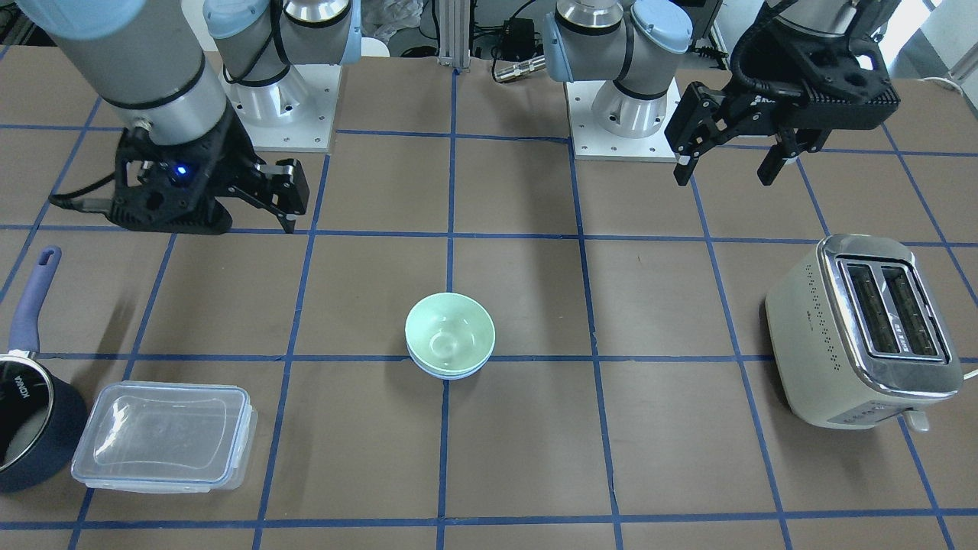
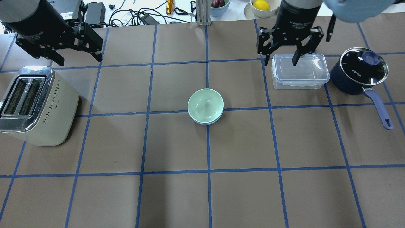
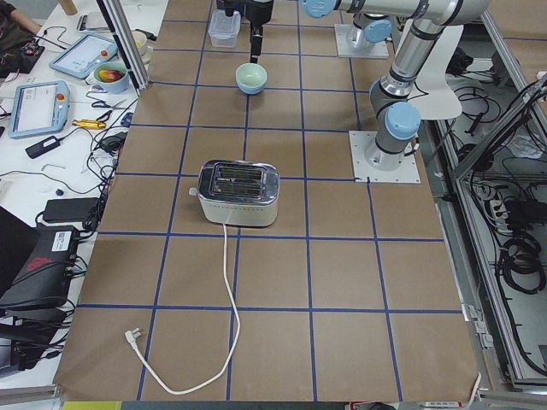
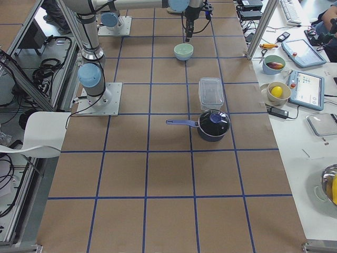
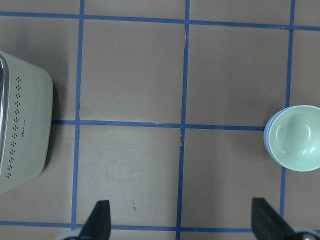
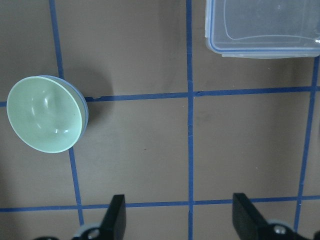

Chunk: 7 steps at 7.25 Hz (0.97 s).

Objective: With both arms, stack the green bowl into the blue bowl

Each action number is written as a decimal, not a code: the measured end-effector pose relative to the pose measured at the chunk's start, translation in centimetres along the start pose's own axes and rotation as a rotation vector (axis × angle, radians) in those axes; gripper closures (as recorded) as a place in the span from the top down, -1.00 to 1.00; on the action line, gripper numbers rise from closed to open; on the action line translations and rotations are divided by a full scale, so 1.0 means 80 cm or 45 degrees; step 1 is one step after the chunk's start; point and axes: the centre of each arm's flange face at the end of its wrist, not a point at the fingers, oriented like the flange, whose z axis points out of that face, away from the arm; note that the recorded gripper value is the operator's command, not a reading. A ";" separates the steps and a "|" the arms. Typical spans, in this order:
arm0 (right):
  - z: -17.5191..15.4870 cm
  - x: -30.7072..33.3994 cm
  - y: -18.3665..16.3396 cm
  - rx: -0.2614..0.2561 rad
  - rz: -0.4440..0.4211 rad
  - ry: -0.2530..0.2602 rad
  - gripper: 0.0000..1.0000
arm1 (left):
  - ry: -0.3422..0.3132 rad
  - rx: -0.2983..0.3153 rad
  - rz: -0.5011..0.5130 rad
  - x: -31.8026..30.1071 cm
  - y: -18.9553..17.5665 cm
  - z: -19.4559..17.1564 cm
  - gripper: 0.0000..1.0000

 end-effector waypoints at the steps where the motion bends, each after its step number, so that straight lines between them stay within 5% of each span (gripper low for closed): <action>1: -0.009 0.020 0.016 0.001 -0.002 0.001 0.55 | 0.000 0.000 -0.001 0.000 0.000 0.000 1.00; 2: -0.009 0.033 0.030 0.010 -0.003 -0.002 1.00 | 0.001 0.000 -0.003 0.000 0.000 0.000 1.00; 7: -0.002 0.038 0.048 0.086 -0.025 -0.005 1.00 | -0.008 -0.003 -0.018 -0.001 -0.001 0.001 1.00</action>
